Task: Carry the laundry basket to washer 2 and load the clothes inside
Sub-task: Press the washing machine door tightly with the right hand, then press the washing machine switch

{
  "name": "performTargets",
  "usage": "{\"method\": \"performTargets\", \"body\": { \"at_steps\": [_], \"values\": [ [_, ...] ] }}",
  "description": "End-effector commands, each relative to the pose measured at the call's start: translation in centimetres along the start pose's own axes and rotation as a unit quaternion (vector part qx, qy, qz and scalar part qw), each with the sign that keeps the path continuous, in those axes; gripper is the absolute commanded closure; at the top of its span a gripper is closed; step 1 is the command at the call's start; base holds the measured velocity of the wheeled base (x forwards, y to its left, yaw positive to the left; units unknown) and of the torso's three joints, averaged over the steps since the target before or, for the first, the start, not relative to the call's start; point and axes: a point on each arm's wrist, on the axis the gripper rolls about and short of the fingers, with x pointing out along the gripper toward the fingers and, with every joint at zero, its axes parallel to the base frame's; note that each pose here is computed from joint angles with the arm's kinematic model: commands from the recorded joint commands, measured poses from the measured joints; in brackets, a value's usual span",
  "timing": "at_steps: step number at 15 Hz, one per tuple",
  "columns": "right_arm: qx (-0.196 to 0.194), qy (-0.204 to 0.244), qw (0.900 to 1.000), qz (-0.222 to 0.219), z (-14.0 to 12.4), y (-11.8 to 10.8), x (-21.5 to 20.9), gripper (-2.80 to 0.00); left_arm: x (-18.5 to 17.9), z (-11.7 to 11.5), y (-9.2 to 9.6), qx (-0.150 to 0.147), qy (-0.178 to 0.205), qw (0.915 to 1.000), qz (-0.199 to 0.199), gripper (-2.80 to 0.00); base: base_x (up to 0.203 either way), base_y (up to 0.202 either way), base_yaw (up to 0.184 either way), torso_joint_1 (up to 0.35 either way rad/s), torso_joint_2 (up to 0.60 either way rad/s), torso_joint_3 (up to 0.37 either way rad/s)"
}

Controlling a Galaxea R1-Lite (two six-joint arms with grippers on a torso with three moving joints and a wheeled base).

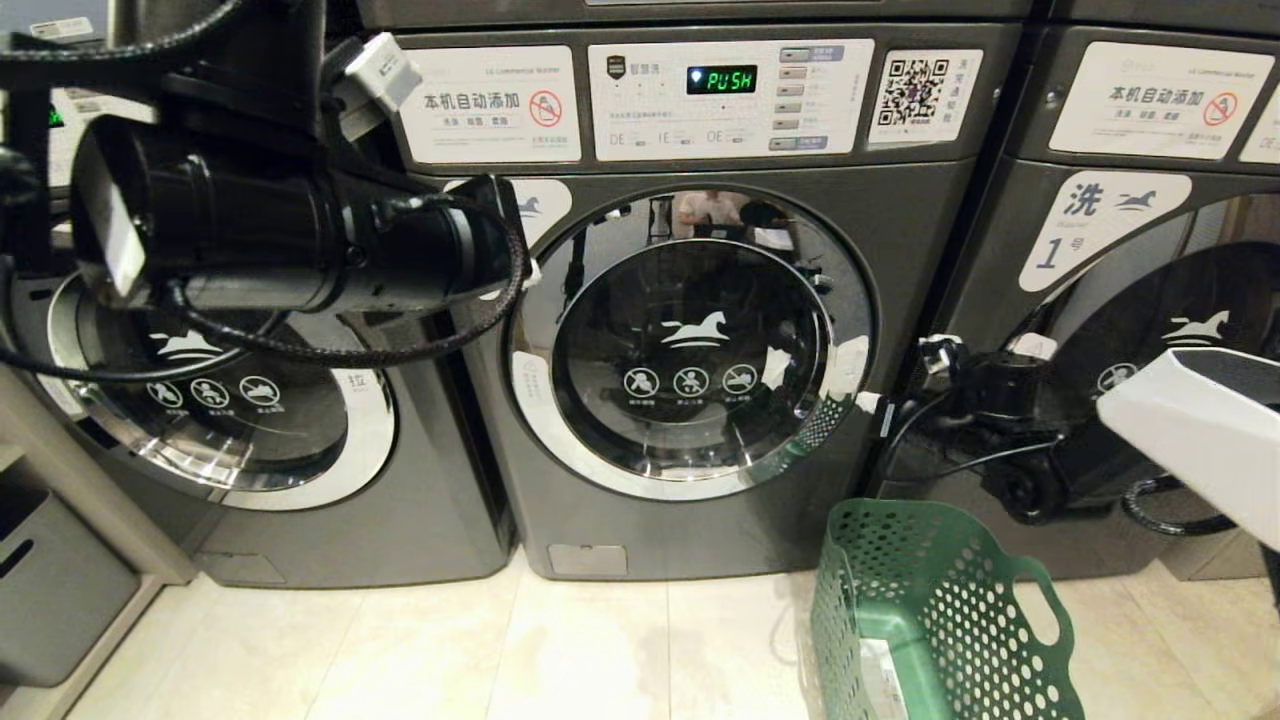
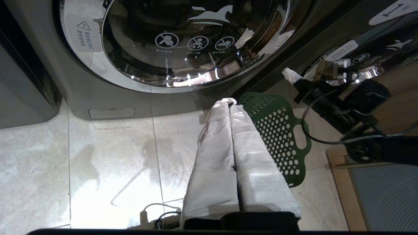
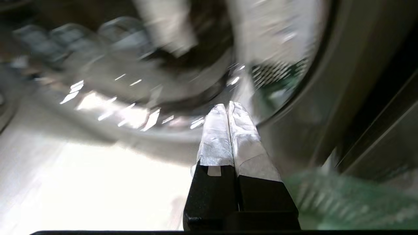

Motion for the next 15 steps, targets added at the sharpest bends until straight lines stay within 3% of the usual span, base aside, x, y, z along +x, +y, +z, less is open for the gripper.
{"method": "performTargets", "body": {
  "at_steps": [1, 3, 5, 9, 12, 15],
  "values": [
    [-0.008, -0.015, 1.000, 0.015, 4.3, 3.5, -7.6, 0.00, -1.6, 0.2, 0.4, -0.004, -0.009, 1.0000, -0.001, 0.00, 0.000, 0.000, 0.000, 0.000, 0.00, 0.000],
    [-0.006, -0.001, 1.000, 0.017, 4.7, 5.6, -13.1, 0.00, -2.7, -0.3, 1.2, -0.005, -0.009, 0.9999, 0.006, 0.00, 0.000, 0.000, 0.000, 0.000, 0.00, 0.000],
    [0.001, 0.025, 1.000, -0.003, 3.3, 7.0, -18.3, 0.00, -3.7, -0.1, 3.1, -0.016, -0.020, 0.9990, 0.036, 0.00, 0.000, 0.000, 0.000, 0.000, 0.00, 0.000],
    [-0.005, 0.006, 0.997, -0.072, 1.5, 8.7, -25.9, 0.00, -7.7, -1.0, 9.3, -0.053, -0.052, 0.9857, 0.151, 0.00, 0.000, 0.000, 0.000, 0.000, 0.00, 0.000],
    [-0.010, -0.016, 0.994, -0.103, 0.1, 9.4, -29.8, 0.00, -13.5, -4.7, 12.2, -0.054, -0.077, 0.9687, 0.229, 0.00, 0.000, 0.000, 0.000, 0.000, 0.00, 0.000],
    [-0.019, -0.047, 0.993, -0.105, -0.6, 10.0, -32.4, 0.00, -18.0, -10.5, 13.4, -0.048, -0.097, 0.9522, 0.286, 0.00, 0.000, 0.000, 0.000, 0.000, 0.00, 0.000]
  ]
}}
